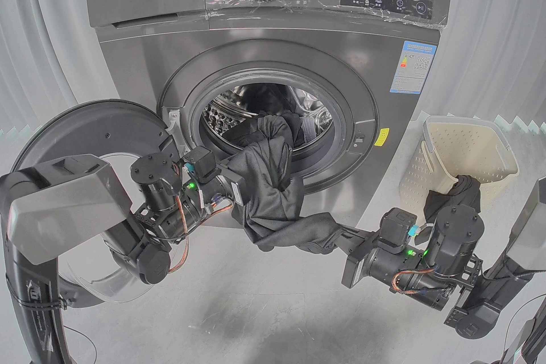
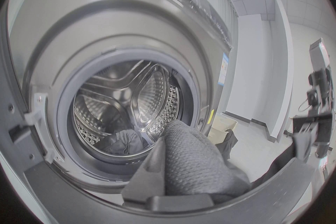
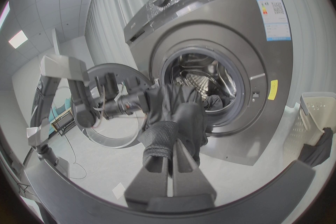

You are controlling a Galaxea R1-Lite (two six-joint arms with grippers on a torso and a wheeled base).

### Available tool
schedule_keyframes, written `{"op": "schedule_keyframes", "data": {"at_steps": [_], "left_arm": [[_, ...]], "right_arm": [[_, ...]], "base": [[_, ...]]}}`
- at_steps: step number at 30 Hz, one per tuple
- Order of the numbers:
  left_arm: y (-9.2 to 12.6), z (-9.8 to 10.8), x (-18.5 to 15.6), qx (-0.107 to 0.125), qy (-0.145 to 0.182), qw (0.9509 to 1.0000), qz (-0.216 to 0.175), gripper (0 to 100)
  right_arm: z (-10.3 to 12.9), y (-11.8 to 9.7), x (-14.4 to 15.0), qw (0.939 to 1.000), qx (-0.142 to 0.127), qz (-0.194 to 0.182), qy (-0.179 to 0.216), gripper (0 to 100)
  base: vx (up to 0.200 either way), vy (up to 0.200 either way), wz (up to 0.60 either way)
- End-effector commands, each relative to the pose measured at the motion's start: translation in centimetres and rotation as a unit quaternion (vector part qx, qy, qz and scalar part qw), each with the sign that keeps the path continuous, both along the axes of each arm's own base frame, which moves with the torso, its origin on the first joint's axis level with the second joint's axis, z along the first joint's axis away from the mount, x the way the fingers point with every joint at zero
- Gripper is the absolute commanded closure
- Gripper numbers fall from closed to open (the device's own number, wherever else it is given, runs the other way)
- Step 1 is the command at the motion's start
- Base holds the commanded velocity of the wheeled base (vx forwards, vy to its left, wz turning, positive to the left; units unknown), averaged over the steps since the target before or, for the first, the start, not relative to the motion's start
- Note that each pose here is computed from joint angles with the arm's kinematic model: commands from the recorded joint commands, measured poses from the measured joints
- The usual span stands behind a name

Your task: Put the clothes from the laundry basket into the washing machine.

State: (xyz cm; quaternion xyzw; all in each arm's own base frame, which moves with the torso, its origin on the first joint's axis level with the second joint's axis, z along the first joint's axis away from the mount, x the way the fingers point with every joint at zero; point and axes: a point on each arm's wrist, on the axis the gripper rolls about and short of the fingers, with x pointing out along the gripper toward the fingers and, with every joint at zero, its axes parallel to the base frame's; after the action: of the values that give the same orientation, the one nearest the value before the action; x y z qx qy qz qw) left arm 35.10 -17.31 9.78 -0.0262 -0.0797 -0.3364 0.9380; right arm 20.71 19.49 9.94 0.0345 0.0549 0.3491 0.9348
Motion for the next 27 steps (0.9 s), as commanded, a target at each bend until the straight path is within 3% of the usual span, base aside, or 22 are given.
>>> {"op": "schedule_keyframes", "data": {"at_steps": [1,5,10,11,17,20,21,23,27], "left_arm": [[0.4,3.5,-2.1,-0.015,-0.03,0.9994,-0.007,100],[0.5,5.7,-3.6,-0.029,-0.053,0.9981,-0.011,100],[0.6,6.5,-4.6,-0.035,-0.055,0.9979,-0.006,100],[0.6,6.4,-4.7,-0.035,-0.053,0.998,-0.007,100],[0.8,6.6,-6.7,-0.052,-0.026,0.9983,-0.012,100],[1.1,6.1,-9.7,-0.061,0.018,0.9975,-0.031,100],[1.5,5.4,-11.5,-0.062,0.048,0.9961,-0.042,100],[2.1,5.2,-12.6,-0.065,0.066,0.9945,-0.048,100],[2.3,6.2,-12.7,-0.075,0.048,0.9951,-0.042,100]], "right_arm": [[-2.1,0.5,0.6,0.9995,-0.02,-0.002,0.023,100],[-3.3,0.7,0.8,0.9988,-0.032,-0.003,0.036,100],[-3.2,1.1,0.7,0.9992,-0.025,0.005,0.029,100],[-3.1,1.1,0.7,0.9994,-0.023,0.005,0.027,0],[-3.3,-0.2,-0.8,0.998,-0.043,0.008,0.046,0],[-4.1,-2.3,-3.1,0.9941,-0.074,0.022,0.076,0],[-4.5,-3.6,-4.5,0.9906,-0.089,0.039,0.096,0],[-4.5,-4.7,-5.5,0.9883,-0.096,0.048,0.108,0],[-3.9,-5.8,-5.1,0.9908,-0.084,0.026,0.103,0]], "base": [[0.0,0.0,0.0],[0.0,0.0,0.0],[0.0,0.0,0.0],[0.0,0.0,0.0],[0.0,0.0,0.0],[0.0,0.0,0.0],[0.0,0.0,0.0],[0.0,0.0,0.0],[0.0,0.0,0.0]]}}
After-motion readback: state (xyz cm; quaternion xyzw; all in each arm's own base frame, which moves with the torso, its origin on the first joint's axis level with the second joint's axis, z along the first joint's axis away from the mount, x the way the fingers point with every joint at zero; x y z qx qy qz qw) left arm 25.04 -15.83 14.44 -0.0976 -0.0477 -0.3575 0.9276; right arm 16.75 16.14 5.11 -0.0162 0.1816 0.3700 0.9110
